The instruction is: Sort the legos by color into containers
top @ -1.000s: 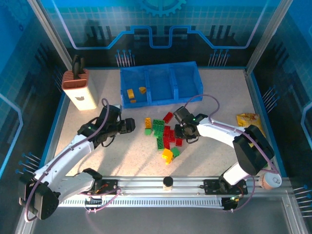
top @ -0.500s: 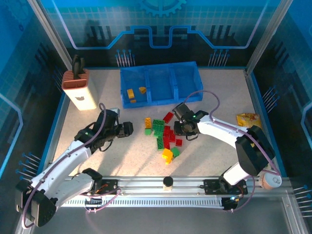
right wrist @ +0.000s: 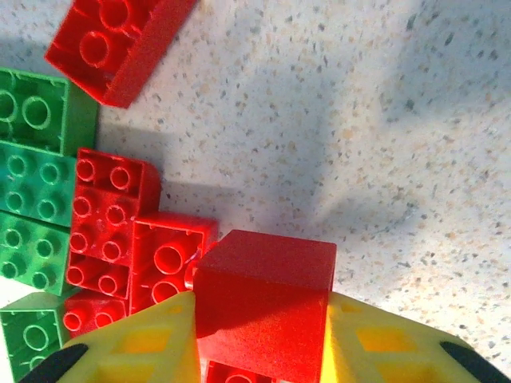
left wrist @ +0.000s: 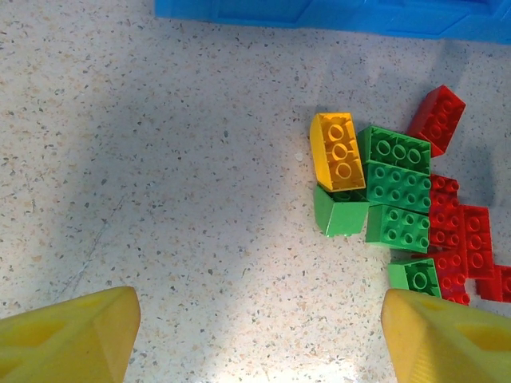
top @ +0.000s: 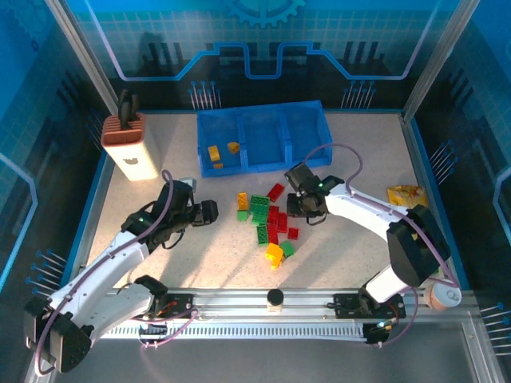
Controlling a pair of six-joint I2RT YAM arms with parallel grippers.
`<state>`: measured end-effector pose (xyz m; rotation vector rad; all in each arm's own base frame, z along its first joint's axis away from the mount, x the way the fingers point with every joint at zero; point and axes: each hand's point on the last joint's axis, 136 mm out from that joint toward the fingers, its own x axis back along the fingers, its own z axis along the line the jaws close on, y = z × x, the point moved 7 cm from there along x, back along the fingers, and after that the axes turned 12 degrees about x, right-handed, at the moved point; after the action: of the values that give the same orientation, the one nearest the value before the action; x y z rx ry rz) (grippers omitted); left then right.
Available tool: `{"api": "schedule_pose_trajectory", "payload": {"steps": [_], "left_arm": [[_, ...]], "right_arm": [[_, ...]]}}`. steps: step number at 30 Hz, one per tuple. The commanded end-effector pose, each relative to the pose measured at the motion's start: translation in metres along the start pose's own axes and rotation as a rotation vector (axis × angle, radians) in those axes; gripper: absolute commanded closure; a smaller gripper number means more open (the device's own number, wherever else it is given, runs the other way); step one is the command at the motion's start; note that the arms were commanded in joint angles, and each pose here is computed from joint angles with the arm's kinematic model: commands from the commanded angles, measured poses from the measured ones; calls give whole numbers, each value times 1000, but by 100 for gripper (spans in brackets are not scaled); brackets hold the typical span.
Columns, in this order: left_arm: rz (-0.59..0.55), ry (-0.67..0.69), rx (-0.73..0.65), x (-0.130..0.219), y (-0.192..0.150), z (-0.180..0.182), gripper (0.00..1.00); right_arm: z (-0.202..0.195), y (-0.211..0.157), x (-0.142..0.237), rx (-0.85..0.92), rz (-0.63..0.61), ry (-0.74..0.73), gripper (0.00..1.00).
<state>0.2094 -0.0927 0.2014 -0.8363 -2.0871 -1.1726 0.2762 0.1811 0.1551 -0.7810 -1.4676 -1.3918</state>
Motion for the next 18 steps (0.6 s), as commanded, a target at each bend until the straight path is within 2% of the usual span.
{"api": "schedule_pose_trajectory", "payload": {"steps": [1, 9, 18], "left_arm": [[15, -20, 8, 3, -6, -1, 20], [17, -23, -6, 11, -12, 1, 20], [30, -50, -2, 21, -26, 0, 21]], "right_arm": [[5, 40, 19, 32, -74, 30, 63], [31, 124, 23, 74, -163, 151, 61], [48, 197, -18, 88, -197, 185, 62]]}}
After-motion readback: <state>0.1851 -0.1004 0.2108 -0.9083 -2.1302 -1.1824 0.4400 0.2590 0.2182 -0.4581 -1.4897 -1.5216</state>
